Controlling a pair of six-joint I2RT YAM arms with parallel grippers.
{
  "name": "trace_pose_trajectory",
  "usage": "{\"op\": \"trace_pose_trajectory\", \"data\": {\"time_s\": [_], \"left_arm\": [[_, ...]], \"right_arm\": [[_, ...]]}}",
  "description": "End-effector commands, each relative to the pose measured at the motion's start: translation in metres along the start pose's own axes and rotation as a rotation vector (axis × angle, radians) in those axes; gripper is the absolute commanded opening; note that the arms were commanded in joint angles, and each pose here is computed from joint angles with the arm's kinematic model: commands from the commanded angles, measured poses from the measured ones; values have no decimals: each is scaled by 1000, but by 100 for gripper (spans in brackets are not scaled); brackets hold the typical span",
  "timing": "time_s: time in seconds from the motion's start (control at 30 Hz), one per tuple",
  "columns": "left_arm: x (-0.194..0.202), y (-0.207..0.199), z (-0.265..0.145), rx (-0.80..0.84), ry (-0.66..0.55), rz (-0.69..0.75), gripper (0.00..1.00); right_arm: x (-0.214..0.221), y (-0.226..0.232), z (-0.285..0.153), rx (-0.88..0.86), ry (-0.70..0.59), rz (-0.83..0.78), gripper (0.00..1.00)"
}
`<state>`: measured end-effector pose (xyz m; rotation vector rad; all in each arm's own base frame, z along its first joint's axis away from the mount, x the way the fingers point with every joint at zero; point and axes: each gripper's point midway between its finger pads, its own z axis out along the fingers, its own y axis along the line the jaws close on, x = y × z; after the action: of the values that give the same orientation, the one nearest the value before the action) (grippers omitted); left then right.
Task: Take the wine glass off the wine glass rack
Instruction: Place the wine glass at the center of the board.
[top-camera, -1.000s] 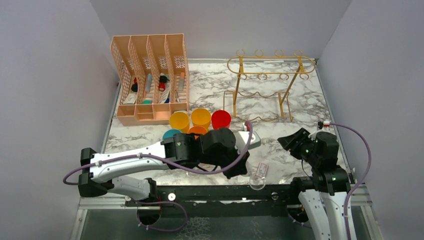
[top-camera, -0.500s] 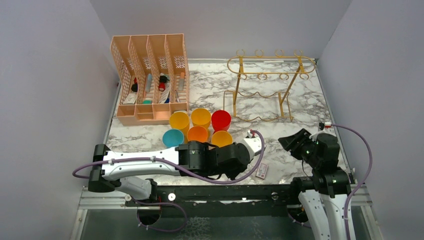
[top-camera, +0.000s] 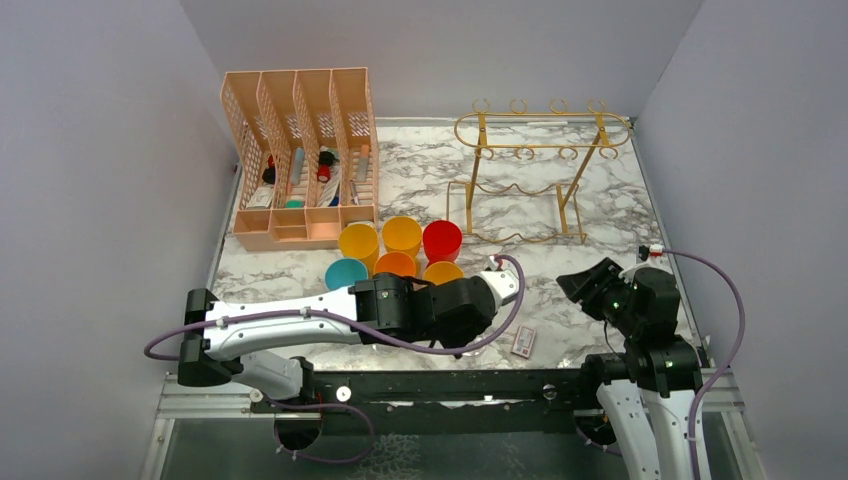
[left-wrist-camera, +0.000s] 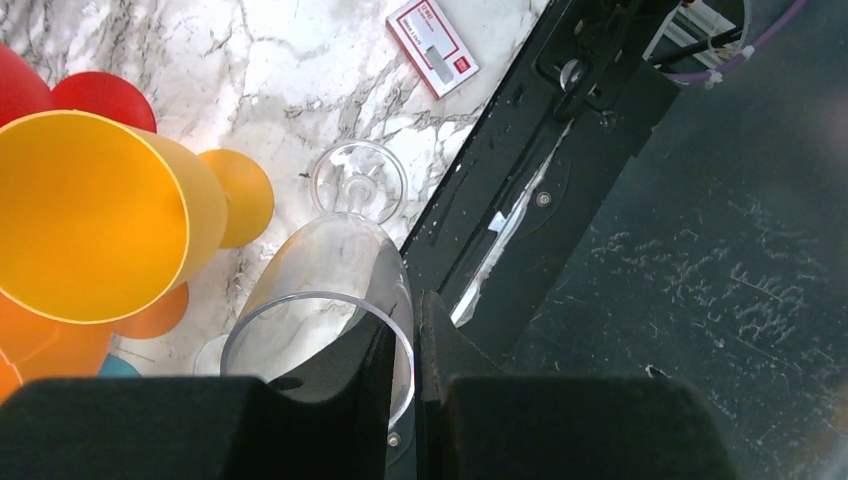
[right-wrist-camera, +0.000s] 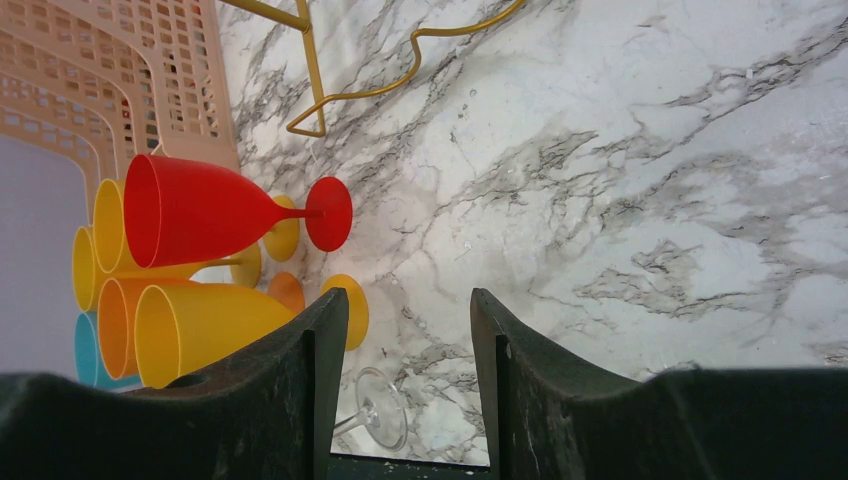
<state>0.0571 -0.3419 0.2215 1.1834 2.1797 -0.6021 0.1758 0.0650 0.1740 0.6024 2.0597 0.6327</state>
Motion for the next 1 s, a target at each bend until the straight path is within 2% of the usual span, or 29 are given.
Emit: {"op": "trace_pose_trajectory", "data": {"time_s": [0.0,0.2,0.5,0.97], "left_arm": [[3,5,-2,51,37,-28,0],[11,21,-1,48,97,-74,0],[34,33,-7,3,214,-64,0],[21,47,-4,-88,183,-43,0]], "right_arm": [[-5,2,-7,4,-22,-3,51],[-5,2,-7,1,-27,-3,51],[-5,2,-7,1,-28,-1,51],[-5,3,-7,-3,-30,-1,51]]}}
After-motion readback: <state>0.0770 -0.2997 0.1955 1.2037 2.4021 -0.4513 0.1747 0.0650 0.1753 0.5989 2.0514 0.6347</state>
